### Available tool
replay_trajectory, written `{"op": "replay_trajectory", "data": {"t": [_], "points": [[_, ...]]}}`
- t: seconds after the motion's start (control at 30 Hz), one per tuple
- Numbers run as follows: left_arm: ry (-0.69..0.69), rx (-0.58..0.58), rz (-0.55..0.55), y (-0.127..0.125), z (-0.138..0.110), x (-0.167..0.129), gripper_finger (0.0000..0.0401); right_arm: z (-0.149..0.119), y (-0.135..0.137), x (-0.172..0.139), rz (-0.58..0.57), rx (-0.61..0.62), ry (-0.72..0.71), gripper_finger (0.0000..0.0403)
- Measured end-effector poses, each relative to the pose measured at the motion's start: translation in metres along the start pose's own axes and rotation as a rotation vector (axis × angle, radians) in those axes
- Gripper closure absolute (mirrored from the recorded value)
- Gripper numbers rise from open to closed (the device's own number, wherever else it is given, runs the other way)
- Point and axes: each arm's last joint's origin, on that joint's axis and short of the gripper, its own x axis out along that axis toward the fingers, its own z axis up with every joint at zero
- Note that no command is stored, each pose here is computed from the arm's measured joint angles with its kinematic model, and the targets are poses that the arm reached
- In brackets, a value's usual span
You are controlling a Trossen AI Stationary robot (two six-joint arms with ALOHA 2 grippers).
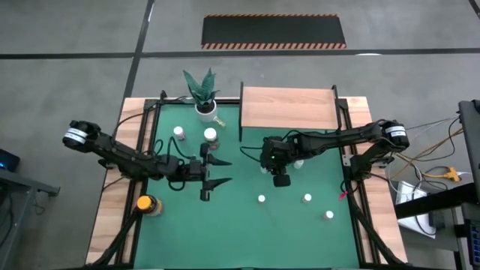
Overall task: Pick and place medicine bottles onto shelf by color
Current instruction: Put the left white pill bottle on the shelf
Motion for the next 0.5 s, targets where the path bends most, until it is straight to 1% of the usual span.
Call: {"op": "replay_trajectory", "data": {"t": [0.5], "points": [[0.000,0.000,0.000,0.0000,0.0000,0.0000,0.0191,-0.0003,0.0001,0.0000,0.001,0.004,0.003,0.0277]]}}
